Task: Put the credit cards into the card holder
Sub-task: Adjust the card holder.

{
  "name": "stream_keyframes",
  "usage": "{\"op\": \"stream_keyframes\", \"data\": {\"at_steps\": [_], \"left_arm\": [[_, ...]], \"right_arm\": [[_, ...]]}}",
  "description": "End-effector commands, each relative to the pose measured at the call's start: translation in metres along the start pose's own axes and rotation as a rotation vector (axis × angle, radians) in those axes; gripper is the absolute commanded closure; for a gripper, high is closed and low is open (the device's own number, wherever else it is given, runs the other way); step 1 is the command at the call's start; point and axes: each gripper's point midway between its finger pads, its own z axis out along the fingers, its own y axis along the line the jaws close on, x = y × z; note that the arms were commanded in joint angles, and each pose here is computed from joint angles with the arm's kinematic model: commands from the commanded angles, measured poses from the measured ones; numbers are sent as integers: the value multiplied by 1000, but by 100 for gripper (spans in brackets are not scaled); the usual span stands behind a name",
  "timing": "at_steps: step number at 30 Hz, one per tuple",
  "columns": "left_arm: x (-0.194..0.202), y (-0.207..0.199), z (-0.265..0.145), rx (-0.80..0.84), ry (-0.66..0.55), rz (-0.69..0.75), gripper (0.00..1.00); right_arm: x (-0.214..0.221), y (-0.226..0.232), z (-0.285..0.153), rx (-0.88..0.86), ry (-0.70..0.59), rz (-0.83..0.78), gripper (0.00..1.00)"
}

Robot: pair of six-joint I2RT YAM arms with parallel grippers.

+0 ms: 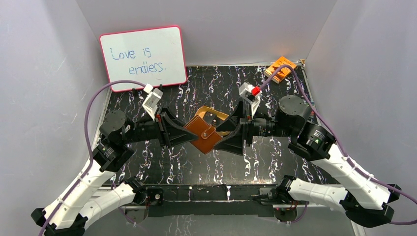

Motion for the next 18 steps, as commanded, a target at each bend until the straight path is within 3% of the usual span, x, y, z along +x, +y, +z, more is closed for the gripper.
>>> {"op": "stream_keyframes", "data": {"at_steps": [1,4,18], "left_arm": [[-19,-28,-5,82,-51,82,100],[-21,-30,-6,87,-63,88,100],[-25,-33,-5,98,-75,84,100]], "right_arm": [[-23,6,-9,21,-106,-48,13],[-28,7,-13,25,-145,-52,13],[-21,9,6,-53,-100,21,21]]}}
